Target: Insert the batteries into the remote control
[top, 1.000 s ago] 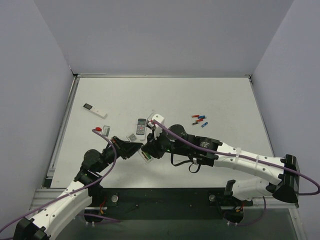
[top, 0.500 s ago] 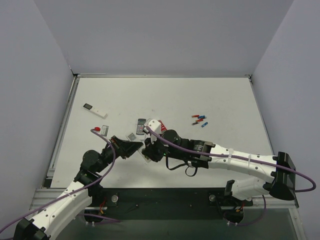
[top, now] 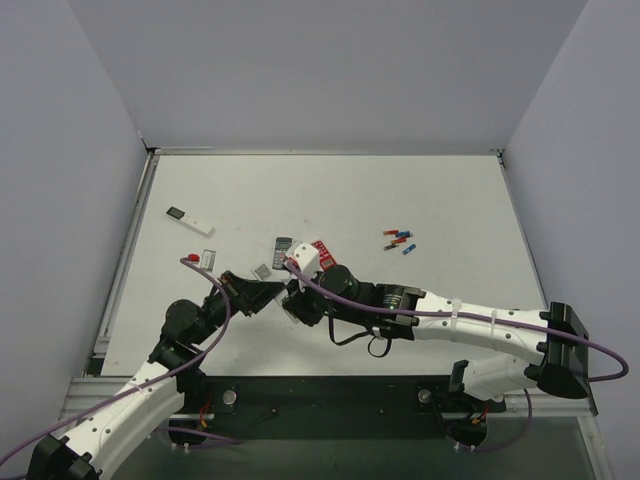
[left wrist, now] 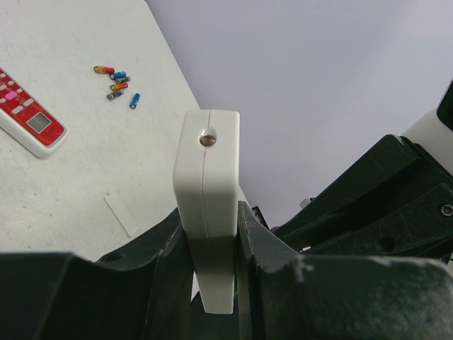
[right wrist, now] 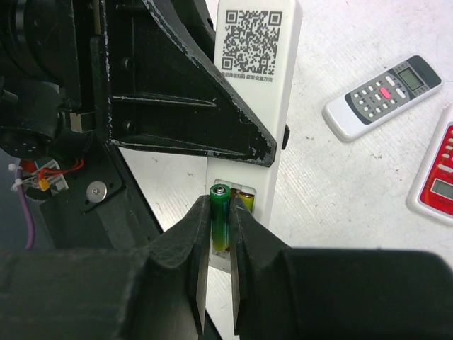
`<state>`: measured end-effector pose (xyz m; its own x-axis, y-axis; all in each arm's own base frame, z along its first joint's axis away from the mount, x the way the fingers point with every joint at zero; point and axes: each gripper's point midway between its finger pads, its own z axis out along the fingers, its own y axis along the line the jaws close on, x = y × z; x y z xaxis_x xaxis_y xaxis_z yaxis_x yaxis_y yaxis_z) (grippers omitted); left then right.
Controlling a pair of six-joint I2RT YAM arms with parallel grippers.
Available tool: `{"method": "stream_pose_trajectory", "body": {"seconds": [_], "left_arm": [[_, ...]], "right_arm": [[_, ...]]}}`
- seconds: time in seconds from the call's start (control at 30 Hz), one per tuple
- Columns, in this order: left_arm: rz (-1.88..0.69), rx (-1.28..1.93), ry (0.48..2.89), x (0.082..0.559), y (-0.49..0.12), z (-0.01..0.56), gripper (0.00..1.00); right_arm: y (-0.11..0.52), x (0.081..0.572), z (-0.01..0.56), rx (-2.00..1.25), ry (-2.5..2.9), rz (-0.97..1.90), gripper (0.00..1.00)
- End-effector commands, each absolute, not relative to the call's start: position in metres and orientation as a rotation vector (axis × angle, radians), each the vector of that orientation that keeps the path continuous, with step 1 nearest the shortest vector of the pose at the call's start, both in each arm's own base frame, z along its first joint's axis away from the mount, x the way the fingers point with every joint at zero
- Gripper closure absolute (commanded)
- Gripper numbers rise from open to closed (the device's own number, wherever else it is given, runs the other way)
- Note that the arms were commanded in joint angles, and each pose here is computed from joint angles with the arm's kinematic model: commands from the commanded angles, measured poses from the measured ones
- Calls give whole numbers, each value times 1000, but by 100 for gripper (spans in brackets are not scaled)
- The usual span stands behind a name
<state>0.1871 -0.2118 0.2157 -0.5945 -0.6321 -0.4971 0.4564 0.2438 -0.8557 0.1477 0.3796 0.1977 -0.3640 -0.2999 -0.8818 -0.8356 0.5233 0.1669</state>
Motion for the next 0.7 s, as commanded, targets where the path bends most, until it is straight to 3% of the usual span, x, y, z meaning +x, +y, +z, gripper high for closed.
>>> {"method": "stream_pose_trajectory", "body": {"seconds": [0.0,0.37,0.67], "left_arm": [[-1594,-146,1426,182,-207,267,100],[-1623,-170,1395,180,-204,274,100],[-1656,-216,1373,179,-201,278,100]], "right_arm": [[383,148,191,-940,1897,747,100],[376,155,187,-878,1850,690,92],[371,156,178,-815,1763,679,100]]}}
